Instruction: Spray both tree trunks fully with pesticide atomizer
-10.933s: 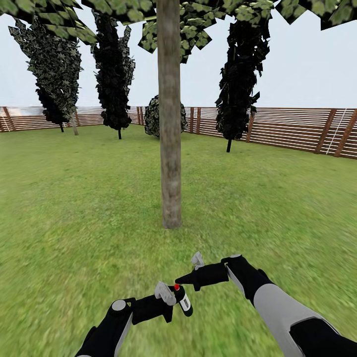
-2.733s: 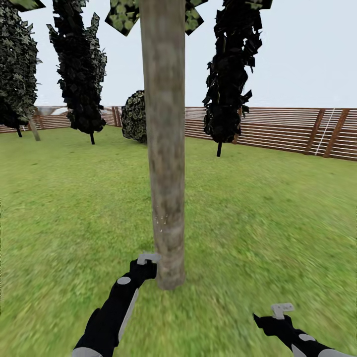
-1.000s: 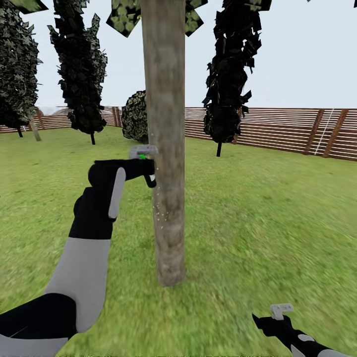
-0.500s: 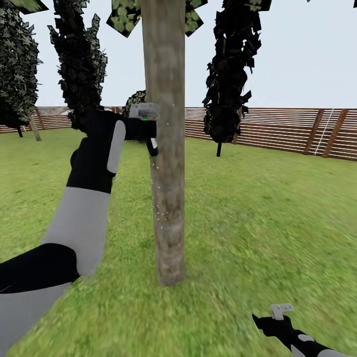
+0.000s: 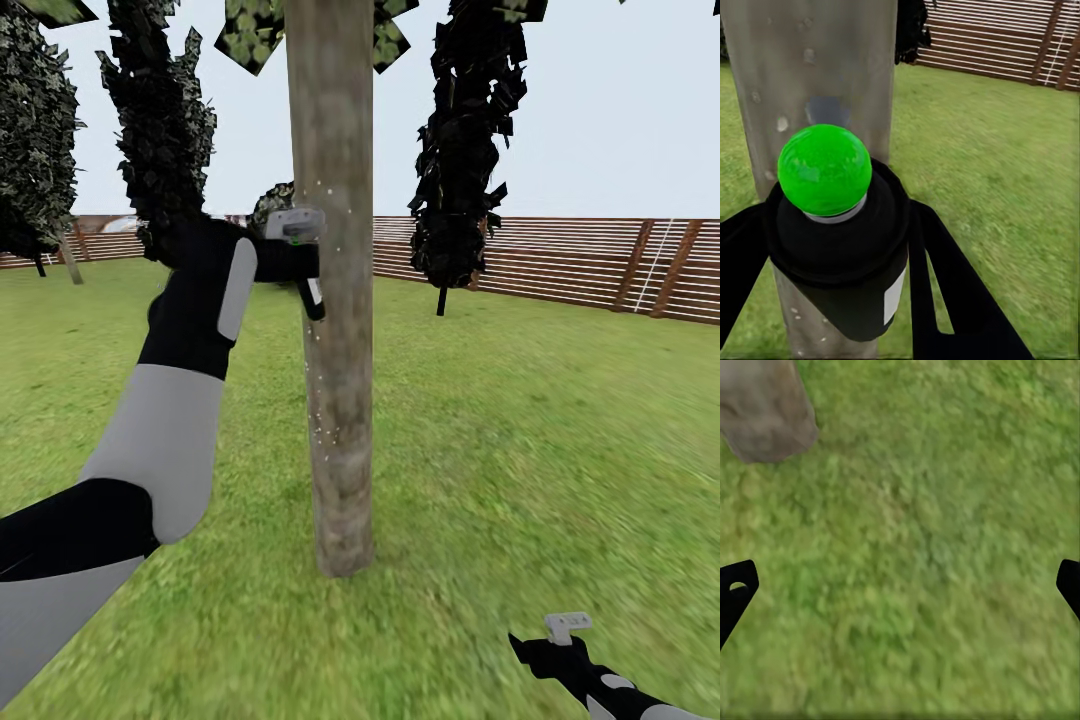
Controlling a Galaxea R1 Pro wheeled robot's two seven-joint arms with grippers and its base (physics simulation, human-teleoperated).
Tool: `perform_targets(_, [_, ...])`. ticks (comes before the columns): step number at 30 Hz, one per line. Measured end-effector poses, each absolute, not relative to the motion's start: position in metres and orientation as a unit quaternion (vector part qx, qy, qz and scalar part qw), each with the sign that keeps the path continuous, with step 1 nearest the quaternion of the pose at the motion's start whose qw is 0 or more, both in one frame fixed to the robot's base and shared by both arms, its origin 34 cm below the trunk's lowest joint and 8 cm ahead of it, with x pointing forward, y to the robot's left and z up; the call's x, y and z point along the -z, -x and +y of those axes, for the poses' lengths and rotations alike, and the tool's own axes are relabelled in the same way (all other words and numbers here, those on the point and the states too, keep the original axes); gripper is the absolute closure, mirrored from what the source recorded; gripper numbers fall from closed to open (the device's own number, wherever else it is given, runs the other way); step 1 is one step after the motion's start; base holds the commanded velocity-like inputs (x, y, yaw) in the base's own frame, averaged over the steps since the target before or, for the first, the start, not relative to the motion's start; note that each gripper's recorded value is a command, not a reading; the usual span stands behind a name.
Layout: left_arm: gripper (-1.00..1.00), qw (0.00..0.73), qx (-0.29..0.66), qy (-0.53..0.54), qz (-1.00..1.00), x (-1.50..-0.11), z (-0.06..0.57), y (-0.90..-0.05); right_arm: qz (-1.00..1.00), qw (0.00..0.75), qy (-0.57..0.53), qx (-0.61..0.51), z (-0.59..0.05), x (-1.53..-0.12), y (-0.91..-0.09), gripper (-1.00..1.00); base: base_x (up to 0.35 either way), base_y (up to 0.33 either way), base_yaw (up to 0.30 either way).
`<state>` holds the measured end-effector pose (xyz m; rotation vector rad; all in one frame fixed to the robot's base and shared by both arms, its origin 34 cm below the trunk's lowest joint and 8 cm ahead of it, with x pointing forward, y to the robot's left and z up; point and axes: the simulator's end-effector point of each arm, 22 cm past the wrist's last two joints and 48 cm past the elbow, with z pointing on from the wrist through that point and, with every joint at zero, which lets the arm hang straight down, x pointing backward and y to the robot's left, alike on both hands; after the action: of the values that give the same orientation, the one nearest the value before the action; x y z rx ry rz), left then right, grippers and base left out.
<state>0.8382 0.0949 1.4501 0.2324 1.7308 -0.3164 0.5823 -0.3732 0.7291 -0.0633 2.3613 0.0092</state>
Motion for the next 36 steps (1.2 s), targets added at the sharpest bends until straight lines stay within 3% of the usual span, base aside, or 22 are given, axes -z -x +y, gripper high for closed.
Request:
perform_targets(15, [1.0,0.534,0.132,-0.096,0.829,-1.339,0.089,-0.87,0.925,0.38,0.025,-0.004,-0.373,-0.729,-0.582,-1.0,0.0,0.0,0.0])
perform_targets(36, [1.0,0.52,0.129,-0.086,0.84,-1.252,0.086,-0.897,0.925,0.38,0.025,-0.008,-0.367,-0.728,-0.583,-1.0,0.0,0.0,0.0])
